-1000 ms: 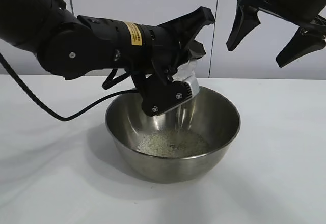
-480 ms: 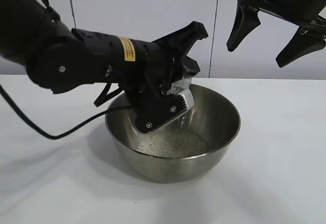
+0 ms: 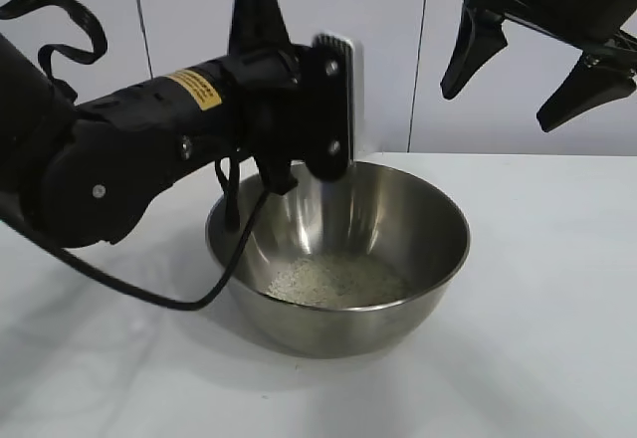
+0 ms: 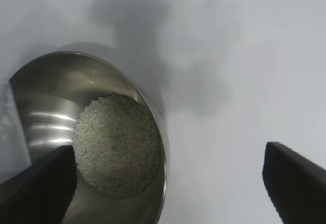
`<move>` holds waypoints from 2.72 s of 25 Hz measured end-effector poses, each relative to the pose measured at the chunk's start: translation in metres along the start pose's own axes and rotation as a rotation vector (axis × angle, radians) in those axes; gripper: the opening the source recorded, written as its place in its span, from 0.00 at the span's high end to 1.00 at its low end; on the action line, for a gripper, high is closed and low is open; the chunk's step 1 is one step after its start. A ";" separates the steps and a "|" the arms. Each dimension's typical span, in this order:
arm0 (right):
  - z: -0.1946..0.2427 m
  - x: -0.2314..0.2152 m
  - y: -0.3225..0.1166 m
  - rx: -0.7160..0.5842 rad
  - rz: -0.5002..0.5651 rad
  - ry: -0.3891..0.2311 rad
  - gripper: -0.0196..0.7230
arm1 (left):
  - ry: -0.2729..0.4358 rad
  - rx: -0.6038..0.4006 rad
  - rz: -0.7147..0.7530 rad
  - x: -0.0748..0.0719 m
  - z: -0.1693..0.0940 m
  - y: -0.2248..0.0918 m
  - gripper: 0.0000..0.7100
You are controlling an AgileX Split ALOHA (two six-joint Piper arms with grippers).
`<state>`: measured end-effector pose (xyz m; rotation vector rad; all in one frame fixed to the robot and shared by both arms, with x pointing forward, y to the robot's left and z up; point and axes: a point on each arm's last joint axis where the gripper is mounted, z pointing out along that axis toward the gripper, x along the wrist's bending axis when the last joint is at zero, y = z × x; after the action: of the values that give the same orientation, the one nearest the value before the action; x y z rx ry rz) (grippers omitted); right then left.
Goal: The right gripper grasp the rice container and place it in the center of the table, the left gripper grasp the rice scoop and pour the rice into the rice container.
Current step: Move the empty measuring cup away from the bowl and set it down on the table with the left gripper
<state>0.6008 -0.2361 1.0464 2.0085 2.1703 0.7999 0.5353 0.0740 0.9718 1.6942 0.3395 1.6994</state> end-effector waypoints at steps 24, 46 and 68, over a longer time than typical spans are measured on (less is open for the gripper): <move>0.000 0.001 0.000 -0.001 0.005 0.006 0.05 | -0.055 0.121 -0.789 0.072 -0.044 -0.060 1.00; 0.000 0.001 0.003 -0.028 0.016 0.015 0.05 | -0.135 0.348 -0.768 0.012 -0.042 -0.172 1.00; 0.000 0.002 0.003 -0.028 0.019 0.017 0.05 | -0.104 0.404 -0.771 0.006 -0.038 -0.196 1.00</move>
<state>0.6029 -0.2347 1.0480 2.0188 2.1401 0.8485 0.5569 0.2300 0.8486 1.6023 1.1760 1.0040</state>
